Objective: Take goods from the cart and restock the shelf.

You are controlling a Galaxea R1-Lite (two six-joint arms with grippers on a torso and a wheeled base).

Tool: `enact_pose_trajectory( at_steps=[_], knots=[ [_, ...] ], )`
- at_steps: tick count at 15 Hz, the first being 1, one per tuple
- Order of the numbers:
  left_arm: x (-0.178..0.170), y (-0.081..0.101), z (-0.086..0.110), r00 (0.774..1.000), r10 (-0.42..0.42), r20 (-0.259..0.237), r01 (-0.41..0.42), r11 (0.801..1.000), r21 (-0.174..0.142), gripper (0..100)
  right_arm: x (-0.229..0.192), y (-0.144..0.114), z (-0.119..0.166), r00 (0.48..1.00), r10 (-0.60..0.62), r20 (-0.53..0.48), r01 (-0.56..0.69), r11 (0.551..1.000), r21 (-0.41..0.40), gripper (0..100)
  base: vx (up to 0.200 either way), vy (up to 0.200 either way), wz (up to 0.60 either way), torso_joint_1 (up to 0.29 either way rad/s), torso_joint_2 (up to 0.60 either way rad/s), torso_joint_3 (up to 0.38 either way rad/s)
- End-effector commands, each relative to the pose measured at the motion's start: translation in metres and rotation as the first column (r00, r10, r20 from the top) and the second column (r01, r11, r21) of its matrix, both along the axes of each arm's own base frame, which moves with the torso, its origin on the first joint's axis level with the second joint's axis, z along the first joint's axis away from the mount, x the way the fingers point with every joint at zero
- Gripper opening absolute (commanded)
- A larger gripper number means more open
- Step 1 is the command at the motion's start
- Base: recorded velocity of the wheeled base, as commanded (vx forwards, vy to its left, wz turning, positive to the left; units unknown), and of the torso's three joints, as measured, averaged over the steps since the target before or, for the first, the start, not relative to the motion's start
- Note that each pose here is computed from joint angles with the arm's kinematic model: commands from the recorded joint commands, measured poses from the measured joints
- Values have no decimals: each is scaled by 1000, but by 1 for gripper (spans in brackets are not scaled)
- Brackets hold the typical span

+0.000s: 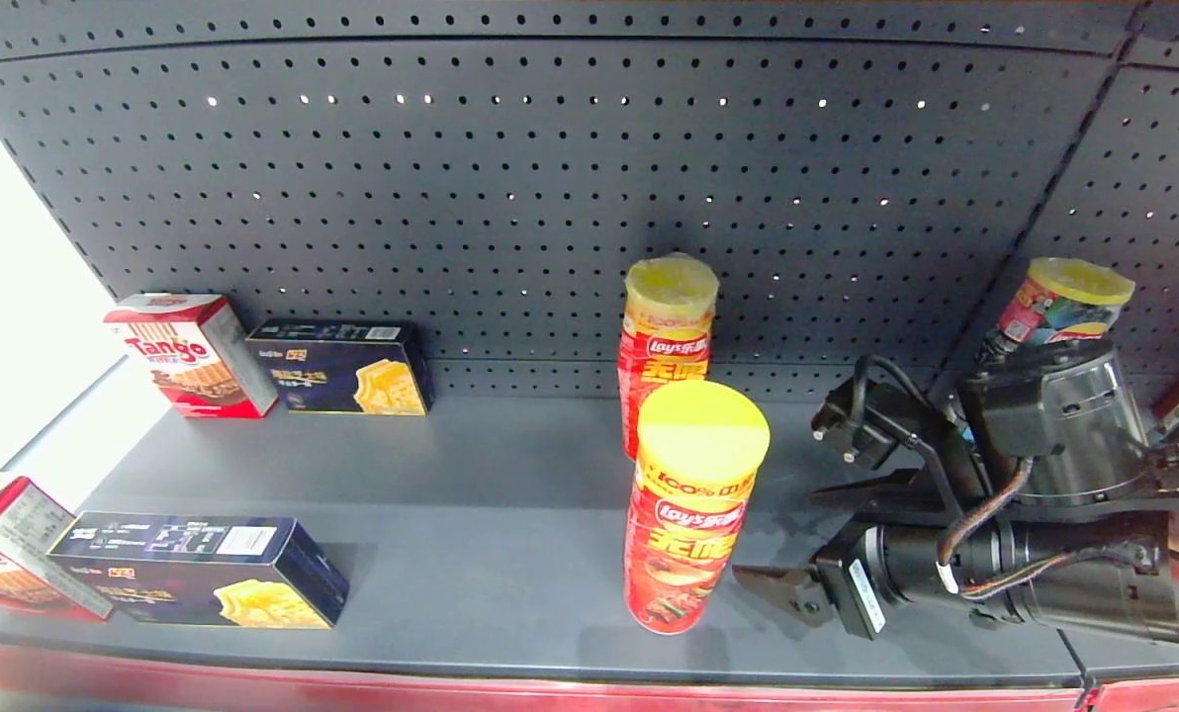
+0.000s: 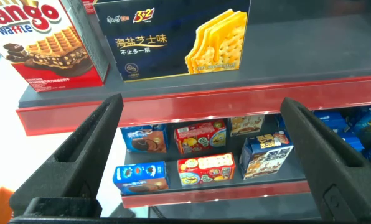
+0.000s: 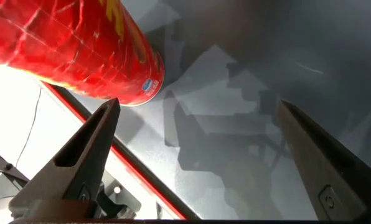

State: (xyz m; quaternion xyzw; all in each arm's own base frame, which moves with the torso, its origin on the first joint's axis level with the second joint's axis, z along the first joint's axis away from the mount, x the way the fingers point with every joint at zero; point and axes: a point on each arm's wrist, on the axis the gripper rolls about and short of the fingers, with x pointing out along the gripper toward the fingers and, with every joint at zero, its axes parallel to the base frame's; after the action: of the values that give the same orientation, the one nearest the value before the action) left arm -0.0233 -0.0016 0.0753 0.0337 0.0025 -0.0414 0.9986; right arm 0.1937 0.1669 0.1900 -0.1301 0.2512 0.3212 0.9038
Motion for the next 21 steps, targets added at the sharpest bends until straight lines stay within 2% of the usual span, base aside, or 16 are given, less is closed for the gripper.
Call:
enact_pose_trajectory(
  at_steps=[1,16,19,21],
  knots=[
    [0,0,0,1000,0,-1,0,1000,0,100,2,2,-1,1000,1,0,-1,1000,-1,100,0,0,0,0,0,0],
    [0,0,0,1000,1,0,-1,1000,0,100,6,6,0,1000,0,7,0,1000,5,100,0,0,0,0,0,0],
    [0,0,0,1000,1,-1,-1,1000,0,100,-1,-7,10,999,-24,37,23,999,33,100,0,0,0,0,0,0],
    [0,0,0,1000,1,-1,-1,1000,0,100,-20,-39,33,990,-84,114,72,992,101,100,0,0,0,0,0,0]
  ],
)
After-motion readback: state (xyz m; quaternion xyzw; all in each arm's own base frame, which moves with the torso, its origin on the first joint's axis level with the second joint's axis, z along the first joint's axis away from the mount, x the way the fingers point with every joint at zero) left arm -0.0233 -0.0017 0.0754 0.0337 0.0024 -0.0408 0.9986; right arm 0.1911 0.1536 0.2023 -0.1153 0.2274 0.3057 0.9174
